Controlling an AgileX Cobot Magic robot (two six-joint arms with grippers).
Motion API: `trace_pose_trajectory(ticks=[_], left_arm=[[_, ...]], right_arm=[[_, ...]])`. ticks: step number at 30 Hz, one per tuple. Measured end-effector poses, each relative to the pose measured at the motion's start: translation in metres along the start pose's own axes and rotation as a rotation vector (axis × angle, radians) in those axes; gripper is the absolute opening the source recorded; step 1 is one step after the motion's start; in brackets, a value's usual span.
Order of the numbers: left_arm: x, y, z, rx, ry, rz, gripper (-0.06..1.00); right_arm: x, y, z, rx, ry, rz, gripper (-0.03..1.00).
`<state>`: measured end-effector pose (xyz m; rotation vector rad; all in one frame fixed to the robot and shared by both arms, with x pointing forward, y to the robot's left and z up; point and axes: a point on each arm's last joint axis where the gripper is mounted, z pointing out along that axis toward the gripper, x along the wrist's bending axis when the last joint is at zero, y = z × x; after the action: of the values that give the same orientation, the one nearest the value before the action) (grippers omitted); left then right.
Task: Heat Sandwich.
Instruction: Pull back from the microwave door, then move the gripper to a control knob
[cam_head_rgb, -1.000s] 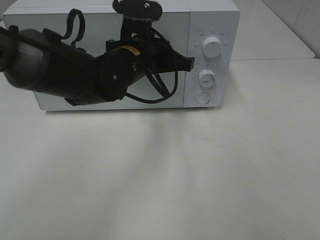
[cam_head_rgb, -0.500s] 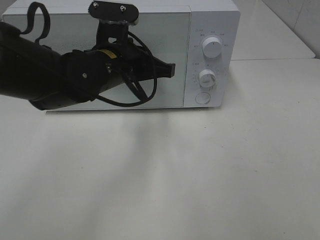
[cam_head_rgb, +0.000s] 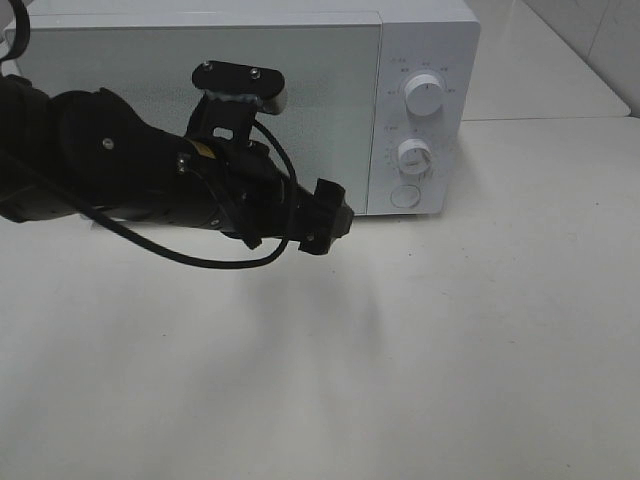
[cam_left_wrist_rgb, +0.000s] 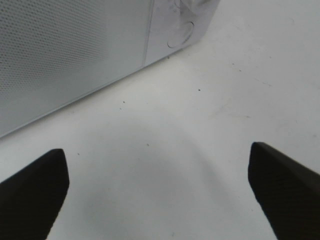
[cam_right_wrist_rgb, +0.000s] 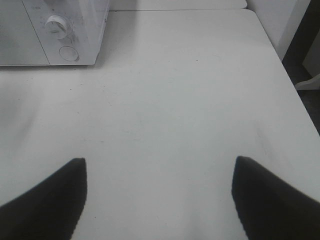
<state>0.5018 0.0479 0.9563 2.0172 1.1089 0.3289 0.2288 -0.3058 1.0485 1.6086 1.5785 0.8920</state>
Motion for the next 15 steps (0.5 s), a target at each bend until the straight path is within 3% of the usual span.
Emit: trace_pose_trajectory(ticks=[7,9,13,15], left_arm=[[-0.007,-0.011,-0.011,0.171,-0.083,0.125,0.96],[-0.007,-0.018,-0.018,0.276,-0.116,0.167,0.96],[-0.001,-0.02,-0.028,0.357,-0.134,0.154,0.96],[0.012,-0.02,-0.038,0.413,-0.129,0.104,0.96]], right_arm=[[0.0,0.0,0.0,0.0,0.0,0.0,0.77],[0.0,0.0,0.0,0.0,0.0,0.0,0.77],[0.0,0.0,0.0,0.0,0.0,0.0,0.77],[0.0,0.0,0.0,0.0,0.0,0.0,0.77]])
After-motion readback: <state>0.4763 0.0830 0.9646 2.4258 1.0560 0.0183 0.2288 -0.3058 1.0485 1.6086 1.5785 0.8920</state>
